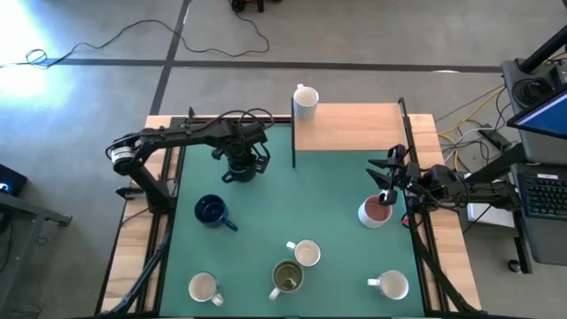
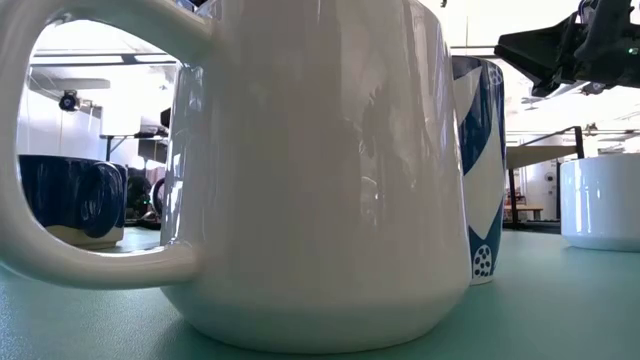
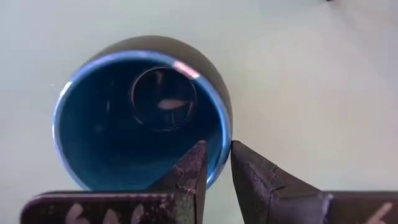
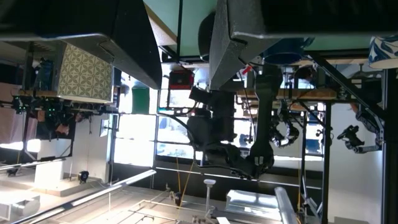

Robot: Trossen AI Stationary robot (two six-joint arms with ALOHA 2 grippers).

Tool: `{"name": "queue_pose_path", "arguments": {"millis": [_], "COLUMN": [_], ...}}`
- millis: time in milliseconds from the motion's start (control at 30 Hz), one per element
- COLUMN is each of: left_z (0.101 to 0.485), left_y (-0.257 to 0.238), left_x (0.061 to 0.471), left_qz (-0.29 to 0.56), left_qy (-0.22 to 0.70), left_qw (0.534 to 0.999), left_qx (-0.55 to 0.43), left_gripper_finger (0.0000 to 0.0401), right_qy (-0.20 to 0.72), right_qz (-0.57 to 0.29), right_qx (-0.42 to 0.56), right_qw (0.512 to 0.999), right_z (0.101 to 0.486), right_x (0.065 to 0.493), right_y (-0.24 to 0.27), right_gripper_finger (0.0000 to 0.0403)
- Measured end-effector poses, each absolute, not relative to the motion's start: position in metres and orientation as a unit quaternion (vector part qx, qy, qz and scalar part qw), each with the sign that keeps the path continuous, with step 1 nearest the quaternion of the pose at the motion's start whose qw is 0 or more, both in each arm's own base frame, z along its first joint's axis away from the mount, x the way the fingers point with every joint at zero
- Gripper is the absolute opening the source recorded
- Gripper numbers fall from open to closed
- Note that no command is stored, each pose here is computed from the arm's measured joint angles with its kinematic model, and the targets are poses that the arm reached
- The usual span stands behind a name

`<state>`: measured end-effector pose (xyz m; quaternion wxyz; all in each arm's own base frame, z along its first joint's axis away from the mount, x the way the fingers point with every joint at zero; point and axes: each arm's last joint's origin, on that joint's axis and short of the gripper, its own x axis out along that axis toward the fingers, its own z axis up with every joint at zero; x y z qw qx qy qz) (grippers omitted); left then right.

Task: Place coffee mugs
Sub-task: Put the black mug on the shelf

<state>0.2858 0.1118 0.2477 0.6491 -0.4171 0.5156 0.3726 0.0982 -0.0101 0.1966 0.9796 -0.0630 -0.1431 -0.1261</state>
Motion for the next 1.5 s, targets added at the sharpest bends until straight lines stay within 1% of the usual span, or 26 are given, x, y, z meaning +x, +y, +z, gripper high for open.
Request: {"name": "queue_pose_path", "arguments": {"millis": [200, 400, 533, 667, 800, 1000, 1167, 1300, 1500], "left_z": [0.249, 0.267, 0.276, 0.270, 0.261, 0.250, 0.243, 0.238, 0.229], "left_y": [0.104, 0.086, 0.068, 0.056, 0.050, 0.047, 0.046, 0.048, 0.051], "left_x": [0.287, 0.280, 0.271, 0.261, 0.247, 0.230, 0.220, 0.215, 0.214], "left_qz": [0.359, 0.357, 0.360, 0.369, 0.367, 0.350, 0.364, 0.373, 0.355], "left_qy": [0.525, 0.513, 0.531, 0.558, 0.568, 0.573, 0.569, 0.559, 0.566], "left_qw": [0.658, 0.691, 0.696, 0.677, 0.672, 0.684, 0.687, 0.698, 0.712], "left_qx": [-0.403, -0.363, -0.324, -0.308, -0.302, -0.284, -0.269, -0.247, -0.214], "left_gripper_finger": [0.0052, 0.0052, 0.0052, 0.0052, 0.0052, 0.0052, 0.0053, 0.0069, 0.0117], "right_qy": [-0.143, -0.143, -0.143, -0.143, -0.143, -0.143, -0.143, -0.143, -0.143], "right_qz": [-0.126, -0.126, -0.126, -0.126, -0.126, -0.126, -0.126, -0.126, -0.126], "right_qx": [-0.063, -0.063, -0.063, -0.063, -0.063, -0.063, -0.063, -0.063, -0.063], "right_qw": [0.980, 0.980, 0.980, 0.980, 0.980, 0.980, 0.980, 0.980, 0.980], "right_z": [0.197, 0.197, 0.197, 0.197, 0.197, 0.197, 0.197, 0.197, 0.197], "right_x": [0.098, 0.098, 0.098, 0.098, 0.098, 0.098, 0.098, 0.098, 0.098], "right_y": [-0.010, -0.010, -0.010, -0.010, -0.010, -0.010, -0.010, -0.010, -0.010], "right_gripper_finger": [0.0123, 0.0123, 0.0123, 0.0123, 0.0123, 0.0123, 0.0123, 0.0123, 0.0123]}}
